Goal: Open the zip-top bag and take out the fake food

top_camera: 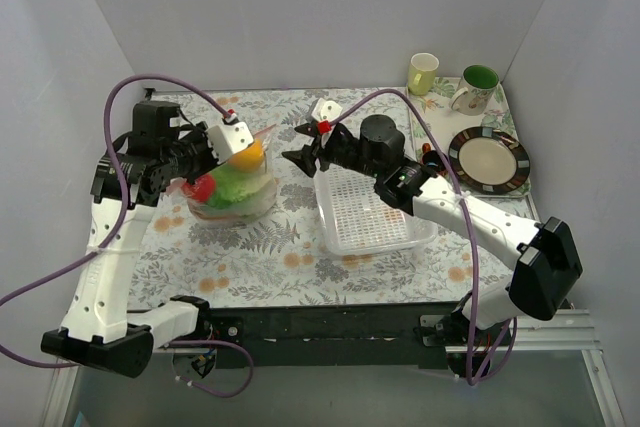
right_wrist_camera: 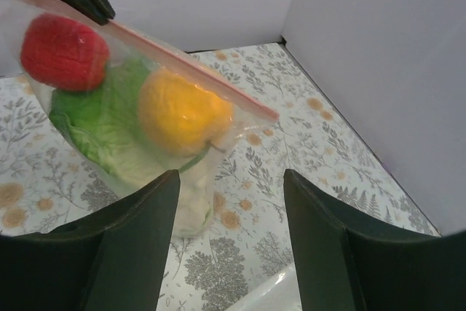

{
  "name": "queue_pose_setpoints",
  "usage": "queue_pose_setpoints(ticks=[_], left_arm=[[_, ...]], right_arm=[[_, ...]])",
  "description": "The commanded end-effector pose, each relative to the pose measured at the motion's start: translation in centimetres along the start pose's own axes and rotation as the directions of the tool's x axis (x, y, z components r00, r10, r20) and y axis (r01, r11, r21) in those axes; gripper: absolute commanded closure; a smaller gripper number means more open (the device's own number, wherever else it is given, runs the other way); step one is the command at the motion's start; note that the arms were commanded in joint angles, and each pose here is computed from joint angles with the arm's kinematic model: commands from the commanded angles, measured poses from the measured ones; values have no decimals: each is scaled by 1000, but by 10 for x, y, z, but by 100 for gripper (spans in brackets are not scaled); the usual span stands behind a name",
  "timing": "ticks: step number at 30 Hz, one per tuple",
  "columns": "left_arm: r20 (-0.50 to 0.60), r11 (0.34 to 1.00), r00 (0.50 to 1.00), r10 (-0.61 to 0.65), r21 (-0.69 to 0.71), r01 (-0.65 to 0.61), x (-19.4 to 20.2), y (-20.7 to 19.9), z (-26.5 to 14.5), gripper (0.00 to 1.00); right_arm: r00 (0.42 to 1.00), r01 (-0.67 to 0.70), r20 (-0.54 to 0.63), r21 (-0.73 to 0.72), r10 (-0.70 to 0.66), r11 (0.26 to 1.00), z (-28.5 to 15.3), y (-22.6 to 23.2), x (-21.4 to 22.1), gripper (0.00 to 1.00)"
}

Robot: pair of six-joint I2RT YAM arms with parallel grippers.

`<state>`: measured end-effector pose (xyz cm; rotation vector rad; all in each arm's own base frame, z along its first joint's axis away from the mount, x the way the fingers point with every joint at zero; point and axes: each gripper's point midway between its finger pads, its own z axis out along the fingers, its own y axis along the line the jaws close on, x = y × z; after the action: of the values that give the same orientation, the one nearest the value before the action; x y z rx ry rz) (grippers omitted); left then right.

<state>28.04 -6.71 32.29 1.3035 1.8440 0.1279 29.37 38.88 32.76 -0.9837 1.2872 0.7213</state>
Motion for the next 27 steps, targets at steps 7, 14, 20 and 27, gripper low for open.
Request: queue_pose_setpoints(ticks=[7, 14, 20, 27], left_arm=[[174, 982, 977, 123, 119, -145, -20, -40, -24, 100], [343, 966, 926, 159, 138, -217, -39, -64, -30, 100], [345, 958, 930, 126, 202, -204, -41, -71, -32, 100], [380, 949, 919, 109, 234, -210, -48, -78, -39, 100]], right_arm=[[984, 152, 133, -285, -118, 946, -6, 51, -65, 21], [985, 172, 80, -366, -153, 915, -6, 72, -53, 20], [989, 147, 61, -432, -134, 890, 3, 87, -43, 21], [989, 128, 9, -514, -144, 848, 40, 106, -34, 25]])
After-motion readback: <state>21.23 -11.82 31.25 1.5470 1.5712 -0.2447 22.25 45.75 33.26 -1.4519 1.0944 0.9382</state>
